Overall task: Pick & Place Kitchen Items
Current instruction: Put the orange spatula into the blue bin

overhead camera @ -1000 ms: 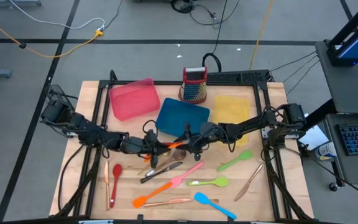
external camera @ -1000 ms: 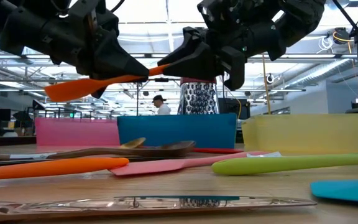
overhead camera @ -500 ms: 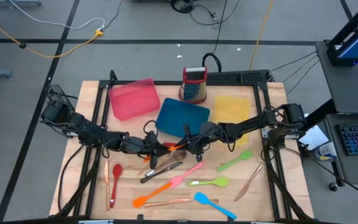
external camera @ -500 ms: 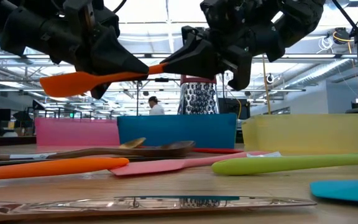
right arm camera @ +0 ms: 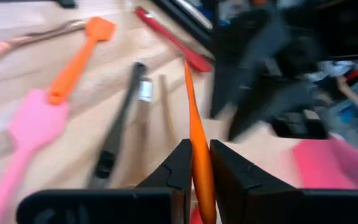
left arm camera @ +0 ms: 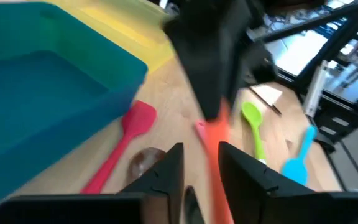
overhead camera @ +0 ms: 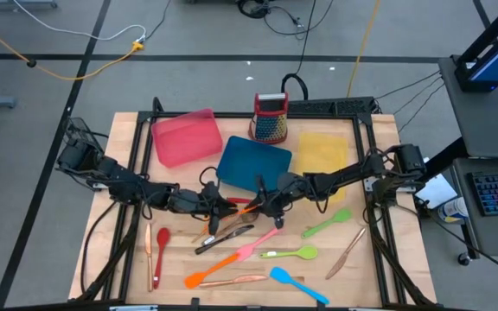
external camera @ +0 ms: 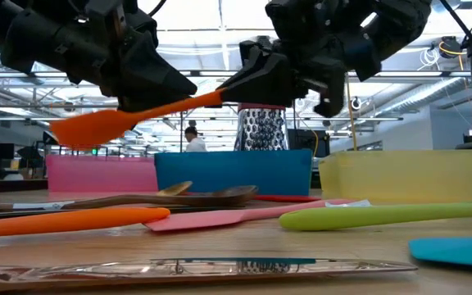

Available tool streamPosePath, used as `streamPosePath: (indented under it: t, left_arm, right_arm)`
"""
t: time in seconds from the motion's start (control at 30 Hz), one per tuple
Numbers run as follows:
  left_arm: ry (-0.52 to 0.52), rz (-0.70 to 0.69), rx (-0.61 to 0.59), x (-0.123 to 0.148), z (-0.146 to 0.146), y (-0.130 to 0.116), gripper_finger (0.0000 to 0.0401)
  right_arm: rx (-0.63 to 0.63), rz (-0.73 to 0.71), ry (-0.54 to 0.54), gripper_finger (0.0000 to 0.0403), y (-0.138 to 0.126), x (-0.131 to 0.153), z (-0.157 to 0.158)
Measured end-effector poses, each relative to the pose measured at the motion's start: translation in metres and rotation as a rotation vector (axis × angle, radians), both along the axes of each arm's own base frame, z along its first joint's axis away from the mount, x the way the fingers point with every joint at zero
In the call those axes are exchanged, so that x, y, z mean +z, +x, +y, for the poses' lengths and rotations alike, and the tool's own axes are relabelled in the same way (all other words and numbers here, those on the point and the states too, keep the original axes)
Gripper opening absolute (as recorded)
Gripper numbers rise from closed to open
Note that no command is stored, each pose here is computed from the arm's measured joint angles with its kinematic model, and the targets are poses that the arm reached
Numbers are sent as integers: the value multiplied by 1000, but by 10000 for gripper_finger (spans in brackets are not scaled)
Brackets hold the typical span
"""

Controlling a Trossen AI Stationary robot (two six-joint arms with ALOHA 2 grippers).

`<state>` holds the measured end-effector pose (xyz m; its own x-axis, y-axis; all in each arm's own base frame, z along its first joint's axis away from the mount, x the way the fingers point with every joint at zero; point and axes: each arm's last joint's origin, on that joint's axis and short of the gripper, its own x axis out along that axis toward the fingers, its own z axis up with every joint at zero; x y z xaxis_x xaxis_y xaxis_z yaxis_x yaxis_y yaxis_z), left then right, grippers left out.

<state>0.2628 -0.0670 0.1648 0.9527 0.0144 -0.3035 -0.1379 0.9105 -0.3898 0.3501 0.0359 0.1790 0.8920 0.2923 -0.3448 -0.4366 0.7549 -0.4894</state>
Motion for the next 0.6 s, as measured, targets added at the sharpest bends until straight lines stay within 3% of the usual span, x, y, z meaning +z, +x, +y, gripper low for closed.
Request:
streamPosePath:
  t: [0.2, 0.33, 0.6]
  left_arm:
    - [81, -73, 28, 7, 1, 2, 137]
    - [116, -120, 17, 15, 1, 1, 140]
    - [180, -164, 11, 44, 6, -15, 140]
  right_arm:
    - [-12, 32, 52, 31, -2, -1, 11]
    - [-115, 23, 23, 33, -5, 6, 18]
    - [-287, 82, 105, 31, -33, 41, 28]
